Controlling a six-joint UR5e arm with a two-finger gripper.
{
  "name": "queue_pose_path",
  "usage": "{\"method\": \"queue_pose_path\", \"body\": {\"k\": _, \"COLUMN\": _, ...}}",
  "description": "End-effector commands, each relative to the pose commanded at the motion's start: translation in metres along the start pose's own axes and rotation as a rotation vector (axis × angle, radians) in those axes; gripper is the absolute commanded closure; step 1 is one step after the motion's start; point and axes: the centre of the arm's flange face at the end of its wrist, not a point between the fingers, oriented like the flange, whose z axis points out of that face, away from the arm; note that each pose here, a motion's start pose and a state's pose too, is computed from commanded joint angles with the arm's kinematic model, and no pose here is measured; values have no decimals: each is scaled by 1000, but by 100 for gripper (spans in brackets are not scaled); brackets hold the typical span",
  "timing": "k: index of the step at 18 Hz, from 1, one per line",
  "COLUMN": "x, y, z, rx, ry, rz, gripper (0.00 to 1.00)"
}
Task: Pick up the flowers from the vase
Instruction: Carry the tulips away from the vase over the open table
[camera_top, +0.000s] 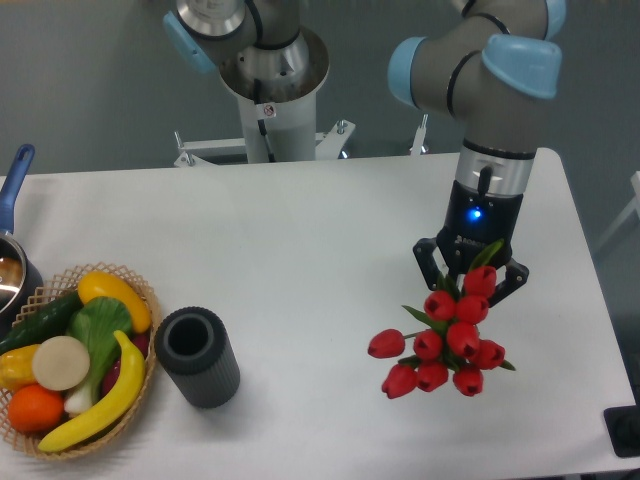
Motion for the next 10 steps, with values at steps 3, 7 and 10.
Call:
{"method": "queue_pose_path", "body": {"k": 3, "x": -2, "y": 6, "z": 16, "rx": -72, "ry": -11, "rz": 4, "gripper": 96}}
{"method": "queue_pose_path", "body": {"k": 7, "x": 7, "y": -2, "z": 40, "rx": -168, "ry": -16, "rz": 35, "gripper": 96}}
{"method": "queue_pose_path", "body": {"k": 10, "x": 13, "y": -10, "z": 50, "rx": -205, "ry": -26, "rz": 60, "gripper": 96}}
